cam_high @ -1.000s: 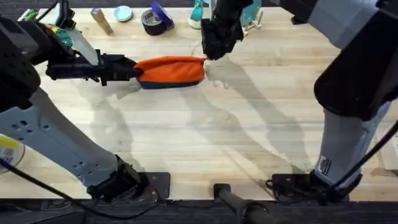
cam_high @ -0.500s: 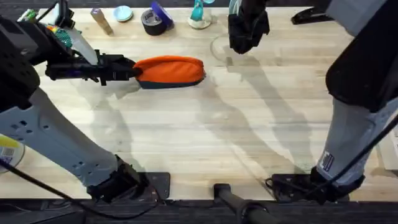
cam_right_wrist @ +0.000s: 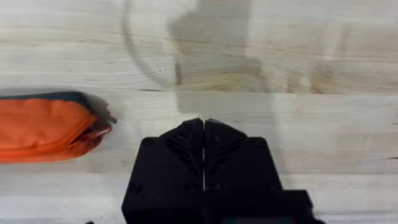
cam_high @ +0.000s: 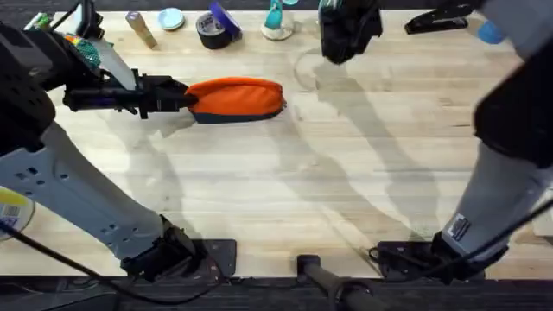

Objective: Unzip the bag, pick up the pens from the table one at a time and place them inside, then zip the bag closed.

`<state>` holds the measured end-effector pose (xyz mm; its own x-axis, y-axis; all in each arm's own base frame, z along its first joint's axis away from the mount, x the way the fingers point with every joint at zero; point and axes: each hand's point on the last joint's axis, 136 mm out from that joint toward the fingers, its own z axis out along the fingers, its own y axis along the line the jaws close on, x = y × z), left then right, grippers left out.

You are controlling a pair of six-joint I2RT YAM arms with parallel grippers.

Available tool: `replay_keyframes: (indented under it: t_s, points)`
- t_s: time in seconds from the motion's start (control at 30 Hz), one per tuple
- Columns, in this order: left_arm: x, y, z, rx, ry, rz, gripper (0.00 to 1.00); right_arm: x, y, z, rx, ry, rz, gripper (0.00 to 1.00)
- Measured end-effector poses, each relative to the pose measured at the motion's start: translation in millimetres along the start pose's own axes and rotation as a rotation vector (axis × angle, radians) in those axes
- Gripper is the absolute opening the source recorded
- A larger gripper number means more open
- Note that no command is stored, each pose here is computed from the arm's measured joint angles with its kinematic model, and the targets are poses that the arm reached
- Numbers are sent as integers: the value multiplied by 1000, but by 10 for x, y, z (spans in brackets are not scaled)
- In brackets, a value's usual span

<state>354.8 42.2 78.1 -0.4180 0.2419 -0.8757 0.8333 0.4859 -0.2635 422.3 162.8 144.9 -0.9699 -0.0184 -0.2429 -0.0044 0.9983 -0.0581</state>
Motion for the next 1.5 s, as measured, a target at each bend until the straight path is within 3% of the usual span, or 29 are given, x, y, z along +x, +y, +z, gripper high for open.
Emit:
replay_keyframes:
  t_s: [0.33, 0.43, 0.5, 0.6, 0.63, 0.67, 1.0, 1.5]
  points:
    - [0, 0, 0, 0, 0, 0, 42, -36, 36, -539, -51, -116, -13, 58]
    - [0, 0, 0, 0, 0, 0, 42, 4, 139, -668, -69, -141, -53, 318]
    - [0, 0, 0, 0, 0, 0, 42, 38, 211, -754, -81, -158, -76, 439]
    - [0, 0, 0, 0, 0, 0, 42, 85, 301, -896, -100, -185, -101, 868]
    - [0, 0, 0, 0, 0, 0, 42, 98, 320, -935, -104, -193, -112, 958]
    - [0, 0, 0, 0, 0, 0, 42, 110, 335, -984, -111, -202, -116, 987]
    - [0, 0, 0, 0, 0, -1, 42, 181, 365, -1357, -153, -278, -130, 996]
    - [0, 3, 0, -1, 0, -24, 40, 505, 517, -1743, -205, -310, -207, 996]
